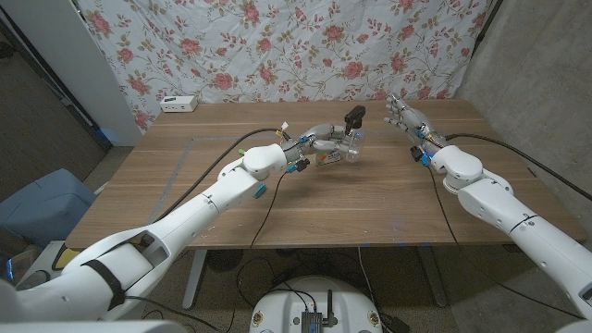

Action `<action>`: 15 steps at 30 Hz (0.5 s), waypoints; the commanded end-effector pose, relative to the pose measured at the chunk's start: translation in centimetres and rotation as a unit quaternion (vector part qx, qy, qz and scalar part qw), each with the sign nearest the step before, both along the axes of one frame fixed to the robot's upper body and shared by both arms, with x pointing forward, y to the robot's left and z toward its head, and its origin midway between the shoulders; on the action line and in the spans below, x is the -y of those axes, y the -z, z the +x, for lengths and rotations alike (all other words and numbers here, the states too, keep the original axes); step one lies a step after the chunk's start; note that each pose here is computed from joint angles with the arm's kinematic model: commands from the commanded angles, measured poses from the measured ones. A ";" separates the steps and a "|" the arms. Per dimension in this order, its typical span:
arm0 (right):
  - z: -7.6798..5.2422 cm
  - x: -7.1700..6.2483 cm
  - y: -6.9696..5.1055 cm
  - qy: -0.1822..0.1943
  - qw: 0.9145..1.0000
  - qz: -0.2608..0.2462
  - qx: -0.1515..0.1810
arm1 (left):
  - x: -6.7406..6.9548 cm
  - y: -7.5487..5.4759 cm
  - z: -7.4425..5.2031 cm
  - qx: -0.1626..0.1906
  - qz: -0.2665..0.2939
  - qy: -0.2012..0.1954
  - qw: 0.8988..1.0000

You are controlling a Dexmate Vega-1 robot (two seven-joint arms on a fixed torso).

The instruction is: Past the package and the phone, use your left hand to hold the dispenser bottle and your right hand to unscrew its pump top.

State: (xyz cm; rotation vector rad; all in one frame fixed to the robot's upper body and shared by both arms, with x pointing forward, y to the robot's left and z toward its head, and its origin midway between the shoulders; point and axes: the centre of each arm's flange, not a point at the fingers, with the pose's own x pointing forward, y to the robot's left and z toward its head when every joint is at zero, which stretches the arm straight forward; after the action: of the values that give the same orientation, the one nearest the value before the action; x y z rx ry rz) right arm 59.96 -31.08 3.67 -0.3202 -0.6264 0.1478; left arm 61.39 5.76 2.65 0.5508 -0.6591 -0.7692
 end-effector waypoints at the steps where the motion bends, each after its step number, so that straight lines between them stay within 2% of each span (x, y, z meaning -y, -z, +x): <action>1: -1.3 0.2 -1.3 0.022 0.999 -0.036 0.005 | -0.1 -0.1 0.0 0.001 -0.007 -0.026 1.000; 8: -2.4 0.1 -1.8 0.033 0.998 -0.058 0.003 | -0.2 0.2 0.1 0.001 -0.006 -0.033 0.999; 15: -4.1 0.1 -2.4 0.053 0.995 -0.088 -0.001 | -0.5 0.3 0.0 0.003 -0.001 -0.040 0.999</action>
State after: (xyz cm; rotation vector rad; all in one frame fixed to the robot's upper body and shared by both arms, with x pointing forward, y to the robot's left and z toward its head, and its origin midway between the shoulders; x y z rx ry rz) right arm 57.89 -31.23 5.24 -0.4370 -0.6139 0.1226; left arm 61.43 5.99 2.60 0.5592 -0.6471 -0.7132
